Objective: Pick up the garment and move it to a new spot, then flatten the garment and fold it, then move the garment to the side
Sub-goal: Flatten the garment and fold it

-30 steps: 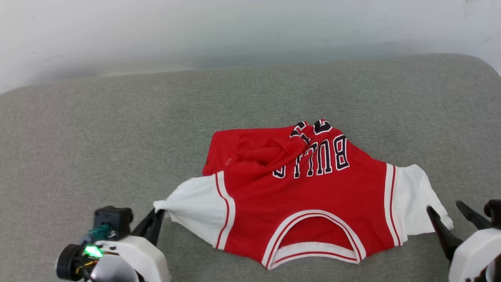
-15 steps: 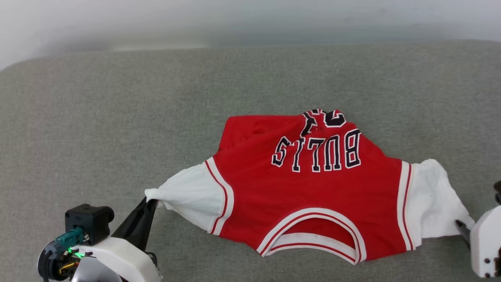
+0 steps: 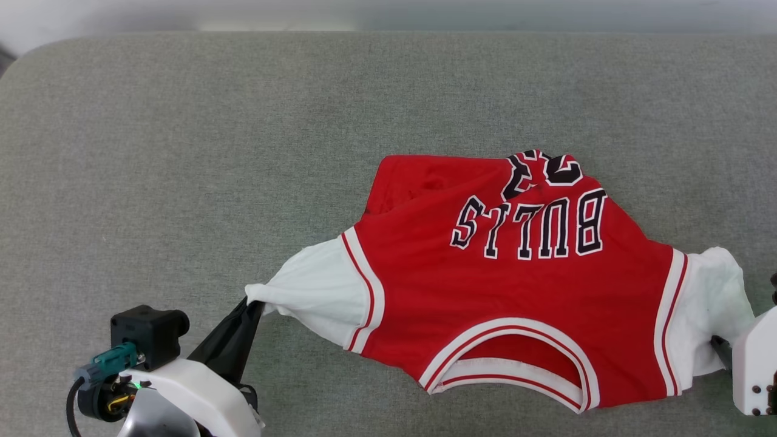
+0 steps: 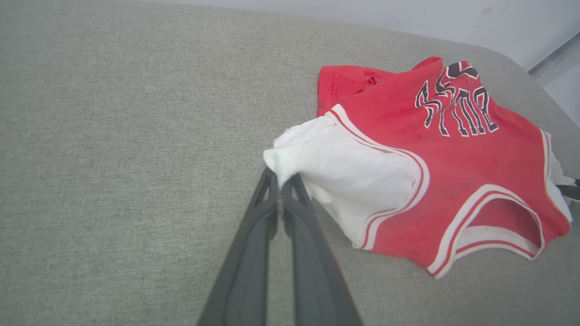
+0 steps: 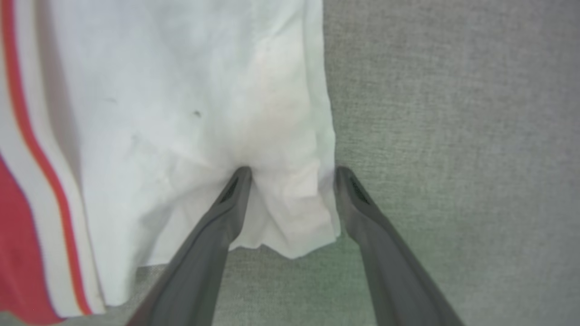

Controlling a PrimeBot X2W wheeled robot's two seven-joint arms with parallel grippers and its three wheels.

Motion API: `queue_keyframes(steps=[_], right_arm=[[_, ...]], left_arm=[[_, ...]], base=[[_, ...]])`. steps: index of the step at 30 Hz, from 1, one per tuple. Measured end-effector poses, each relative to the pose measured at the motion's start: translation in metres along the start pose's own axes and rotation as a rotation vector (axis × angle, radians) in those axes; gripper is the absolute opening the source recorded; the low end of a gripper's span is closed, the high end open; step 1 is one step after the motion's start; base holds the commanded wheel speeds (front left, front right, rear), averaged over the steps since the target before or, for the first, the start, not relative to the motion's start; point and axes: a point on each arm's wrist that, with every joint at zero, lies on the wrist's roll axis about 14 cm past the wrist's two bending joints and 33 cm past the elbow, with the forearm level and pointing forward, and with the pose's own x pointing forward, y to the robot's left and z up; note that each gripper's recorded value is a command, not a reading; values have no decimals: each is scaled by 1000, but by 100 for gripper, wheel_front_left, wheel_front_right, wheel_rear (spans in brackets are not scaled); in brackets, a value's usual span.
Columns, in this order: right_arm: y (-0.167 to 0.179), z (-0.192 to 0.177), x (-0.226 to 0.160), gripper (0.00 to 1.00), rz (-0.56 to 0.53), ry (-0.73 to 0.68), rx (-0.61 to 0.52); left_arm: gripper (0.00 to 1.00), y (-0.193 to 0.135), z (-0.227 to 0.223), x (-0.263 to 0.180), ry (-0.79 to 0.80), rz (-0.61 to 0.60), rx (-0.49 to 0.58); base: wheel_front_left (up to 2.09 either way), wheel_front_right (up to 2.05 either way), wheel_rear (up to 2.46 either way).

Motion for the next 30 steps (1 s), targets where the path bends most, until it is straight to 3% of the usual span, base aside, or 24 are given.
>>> queue_keyframes(steps=[1,3,9,14,20,30], right_arm=[[2,0,1,48,9,4,3],[5,1,1,0,24,-6,1],[11,11,-11,0,55,-87,-4],[18,37,-44,0,110,-231,32],[5,80,-112,0,130,-449,46],[8,143,-236,0,224,-811,73]], left_arm=[[0,1,0,0,-1,2,-5],[0,3,-1,-1,2,9,-3],[0,1,0,-10,-2,-5,-26],[0,3,12,-25,-54,2,-10],[0,2,52,-50,-189,-4,39],[0,-4,163,-97,-504,-27,162]], base=[[0,0,0],[0,0,0],[0,0,0],[0,0,0],[0,0,0],[0,0,0]])
